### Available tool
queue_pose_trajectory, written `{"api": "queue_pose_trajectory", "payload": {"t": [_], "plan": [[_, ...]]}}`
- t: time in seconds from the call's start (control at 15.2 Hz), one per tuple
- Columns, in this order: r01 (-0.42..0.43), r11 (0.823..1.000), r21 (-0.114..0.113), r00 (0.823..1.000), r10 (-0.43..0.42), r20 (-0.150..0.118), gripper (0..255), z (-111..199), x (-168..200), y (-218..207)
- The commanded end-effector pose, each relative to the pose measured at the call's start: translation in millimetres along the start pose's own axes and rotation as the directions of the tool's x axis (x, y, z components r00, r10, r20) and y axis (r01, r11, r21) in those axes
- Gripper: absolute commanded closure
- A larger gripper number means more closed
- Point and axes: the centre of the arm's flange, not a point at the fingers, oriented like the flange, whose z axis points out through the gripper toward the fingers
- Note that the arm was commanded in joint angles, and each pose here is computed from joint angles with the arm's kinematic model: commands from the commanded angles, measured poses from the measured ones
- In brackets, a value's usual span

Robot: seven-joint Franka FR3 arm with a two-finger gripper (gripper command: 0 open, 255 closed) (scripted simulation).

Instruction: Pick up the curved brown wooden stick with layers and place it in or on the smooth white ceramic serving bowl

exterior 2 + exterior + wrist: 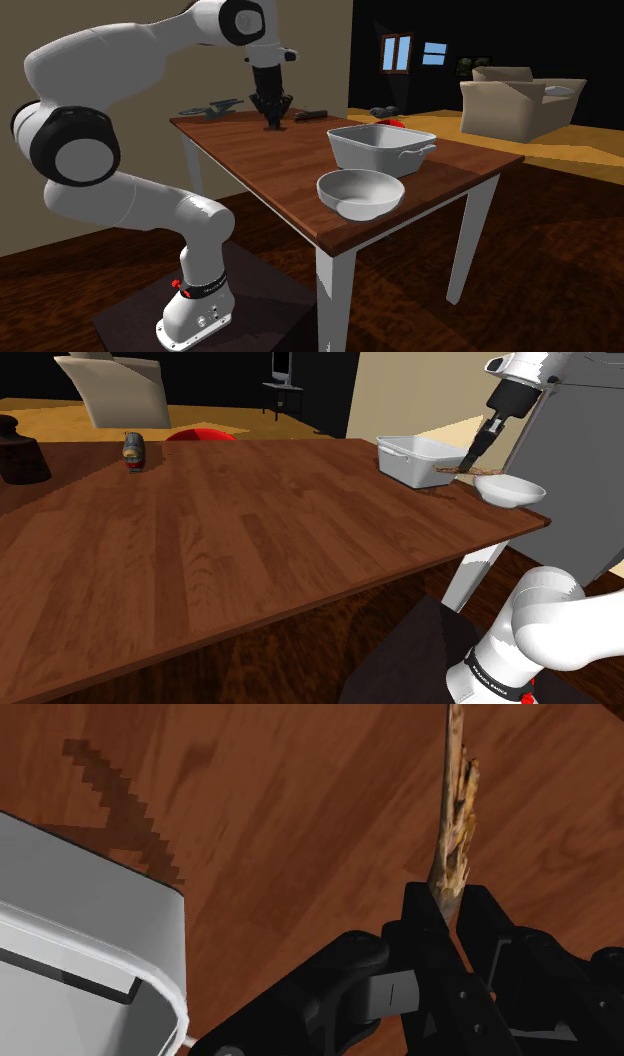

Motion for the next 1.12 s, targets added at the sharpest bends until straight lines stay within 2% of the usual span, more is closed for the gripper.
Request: {"api": "queue_pose_trajectory", "payload": {"t": [0.0, 1.06], "plan": [[0.001, 1.000, -0.001, 1.000, -0.001, 0.001, 255, -3, -8, 24], [0.001, 1.000, -0.001, 1.000, -0.001, 0.001, 255, -29, -93, 216]]}}
